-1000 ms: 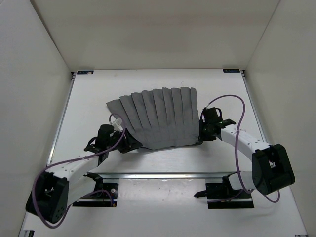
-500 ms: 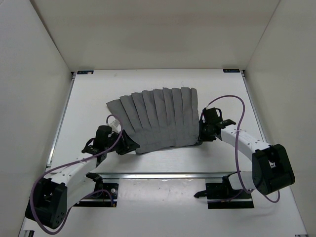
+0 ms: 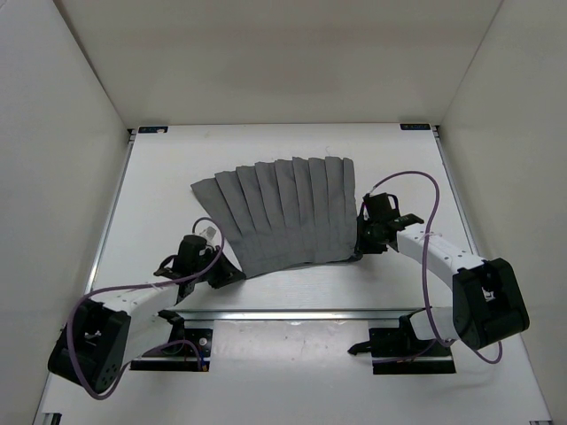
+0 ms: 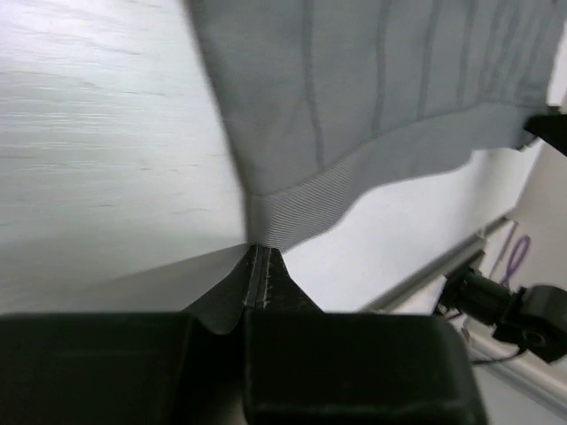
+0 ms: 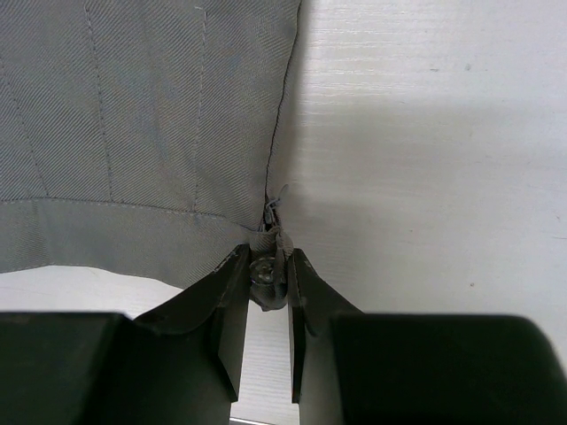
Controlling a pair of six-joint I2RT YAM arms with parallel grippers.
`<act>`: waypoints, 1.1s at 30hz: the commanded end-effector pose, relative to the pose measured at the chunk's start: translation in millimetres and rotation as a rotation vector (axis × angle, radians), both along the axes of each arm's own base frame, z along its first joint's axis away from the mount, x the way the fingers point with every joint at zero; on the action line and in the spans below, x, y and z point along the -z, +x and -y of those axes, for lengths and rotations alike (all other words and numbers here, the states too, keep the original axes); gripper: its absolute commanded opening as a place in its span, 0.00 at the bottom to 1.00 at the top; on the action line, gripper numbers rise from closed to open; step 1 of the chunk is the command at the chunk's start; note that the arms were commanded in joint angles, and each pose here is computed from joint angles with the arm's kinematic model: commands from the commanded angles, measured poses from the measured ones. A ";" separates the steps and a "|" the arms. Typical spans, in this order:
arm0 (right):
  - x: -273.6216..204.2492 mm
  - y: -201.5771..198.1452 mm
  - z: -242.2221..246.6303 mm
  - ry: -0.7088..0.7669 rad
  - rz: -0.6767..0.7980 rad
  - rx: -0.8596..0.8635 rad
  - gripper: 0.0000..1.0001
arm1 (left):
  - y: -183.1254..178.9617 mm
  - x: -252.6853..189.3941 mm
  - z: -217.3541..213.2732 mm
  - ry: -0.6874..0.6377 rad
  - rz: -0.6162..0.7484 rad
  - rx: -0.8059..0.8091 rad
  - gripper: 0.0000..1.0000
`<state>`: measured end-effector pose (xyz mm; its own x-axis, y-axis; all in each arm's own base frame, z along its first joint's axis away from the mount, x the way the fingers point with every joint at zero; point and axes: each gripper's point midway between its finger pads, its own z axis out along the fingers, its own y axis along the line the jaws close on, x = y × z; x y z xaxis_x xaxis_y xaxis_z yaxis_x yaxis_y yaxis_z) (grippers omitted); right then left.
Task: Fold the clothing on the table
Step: Flatten the skirt out
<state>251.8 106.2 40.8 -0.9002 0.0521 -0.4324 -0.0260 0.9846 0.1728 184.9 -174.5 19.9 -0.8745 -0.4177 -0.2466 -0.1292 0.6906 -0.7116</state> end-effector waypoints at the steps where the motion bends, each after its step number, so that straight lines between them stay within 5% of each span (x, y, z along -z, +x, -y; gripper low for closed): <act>1: -7.8 7.6 -1.9 0.025 0.043 -0.009 0.00 | 11.2 9.6 -9.5 0.052 0.045 -0.057 0.00; 10: -45.9 41.5 -24.0 0.057 0.138 -0.102 0.00 | 12.7 22.8 -10.7 0.079 0.026 -0.061 0.00; 18: -136.1 88.9 -114.8 0.146 0.343 -0.445 0.00 | 14.7 23.7 -10.6 0.083 0.022 -0.060 0.00; 25: -134.7 42.1 -232.6 0.268 0.317 -0.767 0.00 | 15.3 21.3 -10.5 0.076 0.028 -0.063 0.00; 33: -112.2 37.5 -242.4 0.312 0.267 -0.743 0.00 | 11.8 21.3 -11.8 0.079 0.029 -0.049 0.00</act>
